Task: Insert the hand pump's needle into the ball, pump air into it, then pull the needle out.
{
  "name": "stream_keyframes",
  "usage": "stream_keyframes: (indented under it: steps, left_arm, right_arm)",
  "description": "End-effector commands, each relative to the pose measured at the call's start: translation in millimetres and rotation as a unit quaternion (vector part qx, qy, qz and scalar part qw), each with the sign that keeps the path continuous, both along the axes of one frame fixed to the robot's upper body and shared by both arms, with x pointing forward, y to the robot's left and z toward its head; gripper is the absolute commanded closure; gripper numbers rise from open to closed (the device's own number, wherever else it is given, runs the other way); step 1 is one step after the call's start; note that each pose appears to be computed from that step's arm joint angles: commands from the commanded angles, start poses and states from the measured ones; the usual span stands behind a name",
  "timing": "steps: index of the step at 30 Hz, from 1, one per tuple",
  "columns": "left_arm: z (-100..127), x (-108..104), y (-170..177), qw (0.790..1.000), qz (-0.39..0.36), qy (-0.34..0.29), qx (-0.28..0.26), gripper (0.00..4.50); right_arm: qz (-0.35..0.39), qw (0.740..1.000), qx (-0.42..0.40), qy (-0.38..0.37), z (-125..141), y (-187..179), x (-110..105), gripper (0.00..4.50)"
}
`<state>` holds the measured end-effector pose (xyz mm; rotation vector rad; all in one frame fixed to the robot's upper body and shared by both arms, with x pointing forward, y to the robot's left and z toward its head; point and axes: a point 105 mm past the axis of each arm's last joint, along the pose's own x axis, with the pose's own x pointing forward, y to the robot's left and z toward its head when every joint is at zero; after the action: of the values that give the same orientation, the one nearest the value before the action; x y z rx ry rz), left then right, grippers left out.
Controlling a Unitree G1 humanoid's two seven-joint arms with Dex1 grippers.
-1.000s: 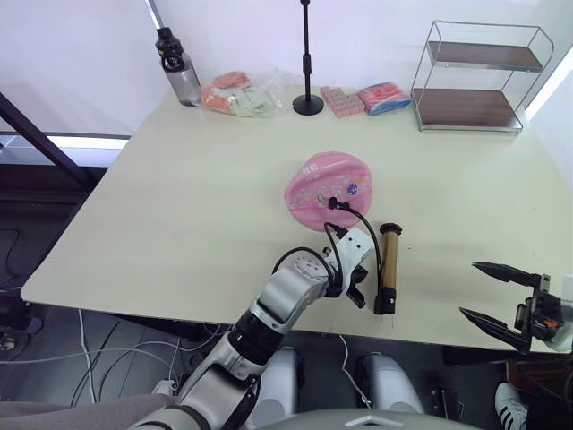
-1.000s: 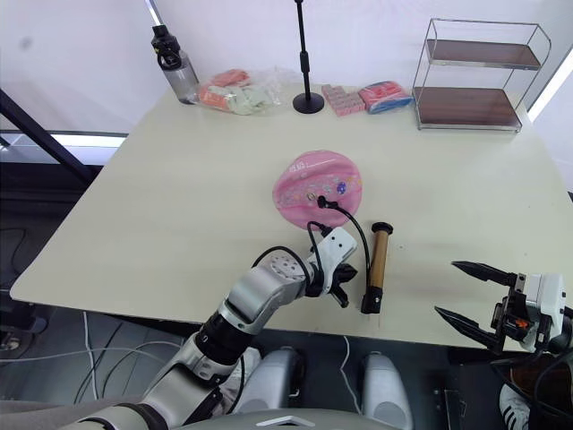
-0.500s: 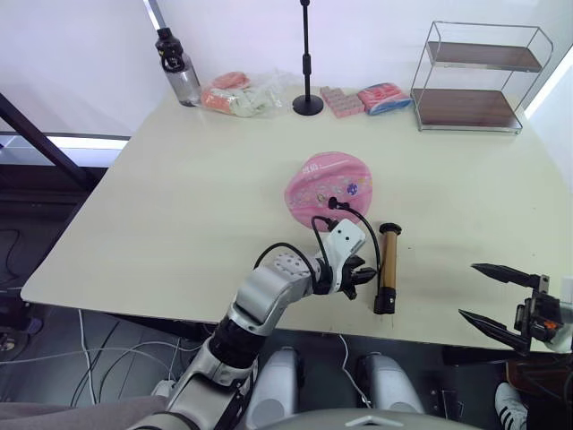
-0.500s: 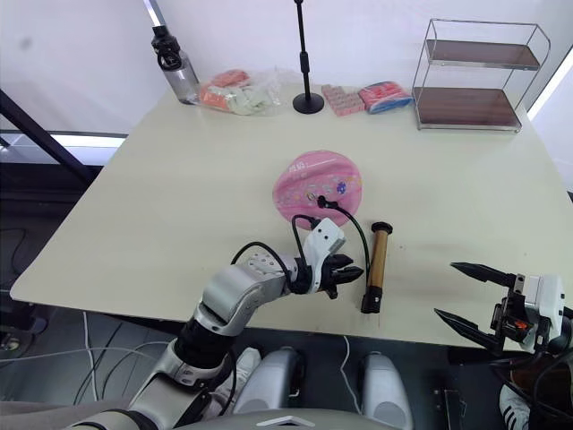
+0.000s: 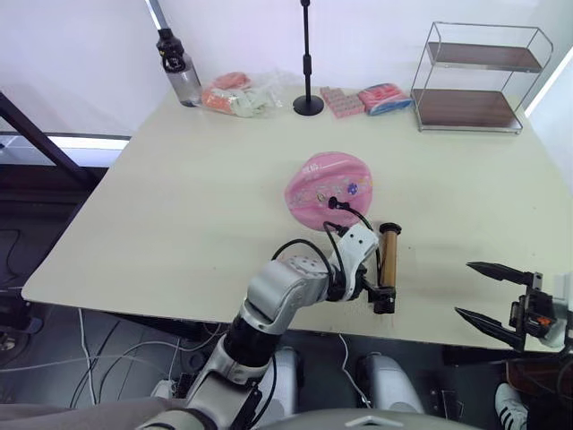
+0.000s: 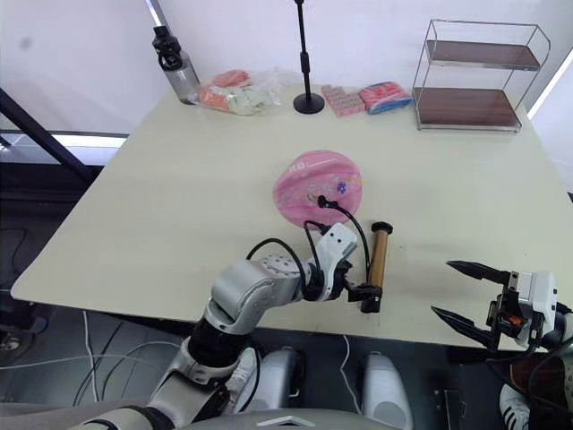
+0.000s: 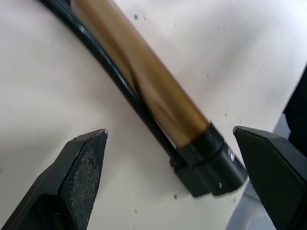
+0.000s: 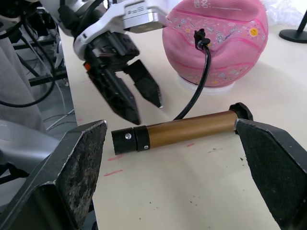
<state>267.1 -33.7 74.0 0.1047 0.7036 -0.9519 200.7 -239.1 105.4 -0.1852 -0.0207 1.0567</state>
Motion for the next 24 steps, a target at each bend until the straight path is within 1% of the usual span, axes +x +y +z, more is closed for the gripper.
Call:
stream_keyframes:
  steps: [1,3,9,12,14,19,24]
  left_arm:
    - [6,3,-12,1.000,0.014,-0.005,0.008,0.06]
    - [8,4,-16,1.000,0.020,0.001,0.006,0.06]
    - [5,10,-25,0.998,0.053,0.018,0.032,0.06]
    - [2,17,-25,0.996,0.072,0.011,0.055,0.06]
    - [1,17,-29,0.996,0.070,0.011,0.061,0.06]
    - [-5,11,-40,0.995,0.063,0.032,0.063,0.06]
    - [-4,16,-46,0.995,0.075,0.044,0.051,0.06]
  right_arm:
    - [0.004,1.000,-0.002,-0.017,6,0,0,0.00]
    - [0.005,1.000,-0.002,-0.016,6,0,0,0.00]
    - [0.005,1.000,-0.002,-0.017,5,1,0,0.00]
    - [0.005,1.000,-0.002,-0.018,6,1,0,0.00]
    - [0.004,1.000,-0.001,-0.018,6,1,0,0.00]
    - [0.004,1.000,-0.001,-0.018,6,2,-1,0.00]
    - [0.002,1.000,0.001,-0.017,5,2,-2,0.00]
